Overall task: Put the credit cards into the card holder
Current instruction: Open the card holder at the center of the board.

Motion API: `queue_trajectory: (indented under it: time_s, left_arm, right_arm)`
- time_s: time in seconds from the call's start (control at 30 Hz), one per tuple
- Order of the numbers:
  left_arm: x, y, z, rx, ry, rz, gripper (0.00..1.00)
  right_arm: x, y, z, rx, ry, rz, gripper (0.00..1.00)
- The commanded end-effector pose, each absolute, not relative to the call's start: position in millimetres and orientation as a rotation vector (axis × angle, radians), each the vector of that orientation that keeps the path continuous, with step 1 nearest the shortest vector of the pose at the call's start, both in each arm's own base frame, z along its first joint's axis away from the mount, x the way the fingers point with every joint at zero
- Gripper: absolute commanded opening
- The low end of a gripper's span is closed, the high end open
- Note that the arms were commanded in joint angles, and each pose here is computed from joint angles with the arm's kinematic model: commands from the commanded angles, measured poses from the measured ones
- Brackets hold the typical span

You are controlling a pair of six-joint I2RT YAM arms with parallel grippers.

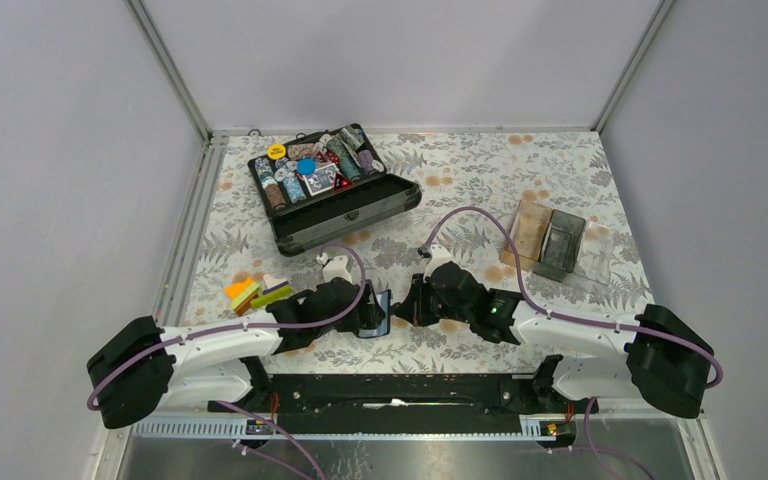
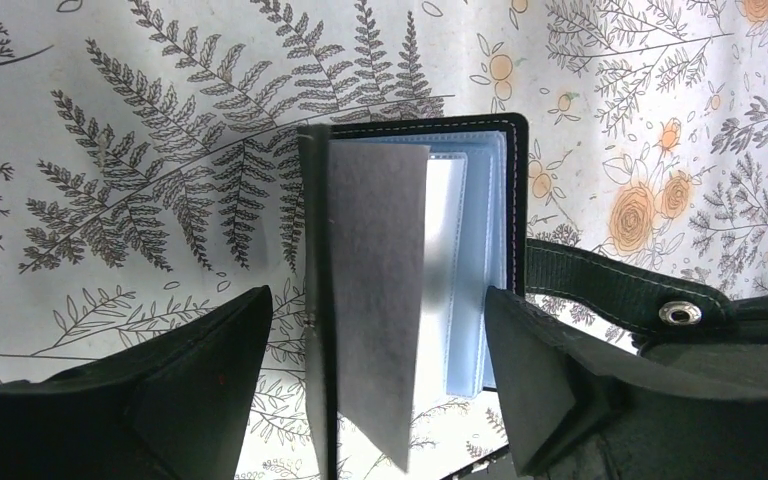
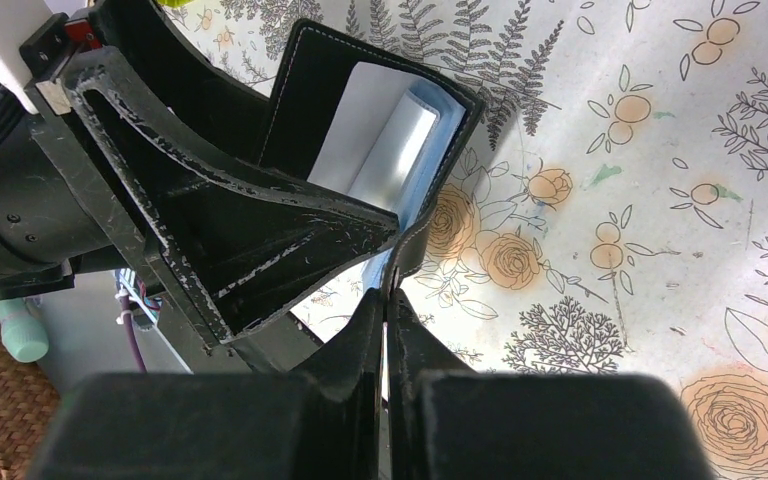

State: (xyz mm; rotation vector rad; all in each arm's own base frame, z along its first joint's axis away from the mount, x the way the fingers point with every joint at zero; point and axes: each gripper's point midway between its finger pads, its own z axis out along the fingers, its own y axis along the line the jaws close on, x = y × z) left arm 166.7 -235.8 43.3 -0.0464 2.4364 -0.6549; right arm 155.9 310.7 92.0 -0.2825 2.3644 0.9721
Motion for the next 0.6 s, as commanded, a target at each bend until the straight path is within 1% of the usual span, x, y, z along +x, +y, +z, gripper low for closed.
queue_trajectory:
  time_s: [0.0,0.2,0.57]
  left_arm:
    - [180.6,-239.0,58.3,-0.06,2.379,-0.618,0.79]
    - [181.8,-227.1,52.9,-0.077,2.389,-0.54,0.74]
    - [188.3,-207.5,51.9,-0.074,2.371,-0.401,0.71]
  right_arm:
    - [156.1,312.6,103.6,-0.274,2.334,0.997,0.0]
    - [162.6,301.9,101.6,-0.238,2.33,0.925,0.0]
    - [163.4,297.6,98.8,-0.236,2.338,0.895,0.0]
